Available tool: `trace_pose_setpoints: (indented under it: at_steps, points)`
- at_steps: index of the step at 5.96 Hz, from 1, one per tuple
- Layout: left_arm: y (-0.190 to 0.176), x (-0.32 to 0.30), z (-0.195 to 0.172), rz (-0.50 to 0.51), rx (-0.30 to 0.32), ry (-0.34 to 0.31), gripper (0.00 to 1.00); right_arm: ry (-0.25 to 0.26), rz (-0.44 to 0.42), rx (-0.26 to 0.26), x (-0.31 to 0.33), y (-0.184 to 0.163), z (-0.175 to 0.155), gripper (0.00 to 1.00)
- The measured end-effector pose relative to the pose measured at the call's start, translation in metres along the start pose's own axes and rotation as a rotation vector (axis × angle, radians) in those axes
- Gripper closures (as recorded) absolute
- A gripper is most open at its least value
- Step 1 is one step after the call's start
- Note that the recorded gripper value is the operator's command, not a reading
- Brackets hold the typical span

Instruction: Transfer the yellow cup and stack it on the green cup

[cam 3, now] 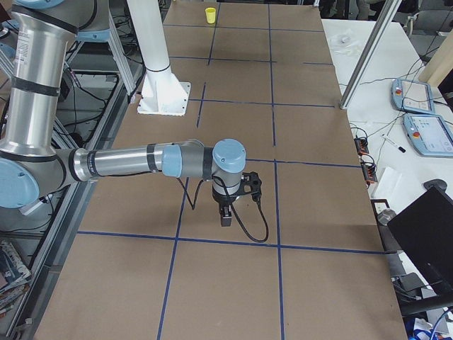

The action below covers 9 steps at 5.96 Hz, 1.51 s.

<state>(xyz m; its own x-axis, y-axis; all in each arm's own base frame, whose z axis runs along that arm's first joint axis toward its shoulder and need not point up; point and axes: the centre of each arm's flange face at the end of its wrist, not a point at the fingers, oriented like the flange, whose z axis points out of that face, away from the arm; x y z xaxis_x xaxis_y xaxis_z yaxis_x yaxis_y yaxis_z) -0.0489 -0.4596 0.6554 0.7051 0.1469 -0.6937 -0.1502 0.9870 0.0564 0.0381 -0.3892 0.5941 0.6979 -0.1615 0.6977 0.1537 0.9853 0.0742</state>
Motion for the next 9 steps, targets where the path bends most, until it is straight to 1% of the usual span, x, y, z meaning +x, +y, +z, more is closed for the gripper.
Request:
trace_pose_setpoints:
  at_steps: [2, 3, 4, 5, 6, 7, 8, 9]
  points:
    - [-0.001, 0.005, -0.005, 0.011, 0.01, -0.004, 0.0, 0.0, -0.003, 0.003, -0.001, 0.0, -0.001, 0.0]
    - [-0.005, 0.013, -0.013, 0.028, 0.026, -0.01, 0.0, 0.0, -0.005, 0.006, -0.002, -0.001, -0.003, 0.0]
    - [-0.015, 0.029, -0.031, 0.063, 0.064, -0.021, 0.0, 0.001, -0.005, 0.006, -0.002, -0.001, -0.003, 0.0]
    - [-0.035, 0.05, -0.055, 0.099, 0.118, -0.032, 0.0, 0.001, -0.005, 0.005, -0.002, -0.001, -0.003, 0.0]
    - [-0.048, 0.069, -0.075, 0.067, 0.164, -0.03, 0.0, 0.001, -0.004, 0.005, -0.002, 0.0, -0.002, 0.0]
    - [-0.05, 0.095, -0.083, -0.019, 0.195, -0.023, 0.0, 0.001, -0.004, 0.005, -0.002, 0.0, -0.003, 0.0]
    - [-0.046, 0.139, -0.079, -0.103, 0.223, -0.057, 0.0, 0.001, -0.006, 0.006, -0.003, 0.0, -0.003, 0.0]
    - [-0.035, 0.187, -0.065, -0.201, 0.255, -0.122, 0.0, 0.001, -0.007, 0.007, -0.003, 0.0, -0.003, 0.0]
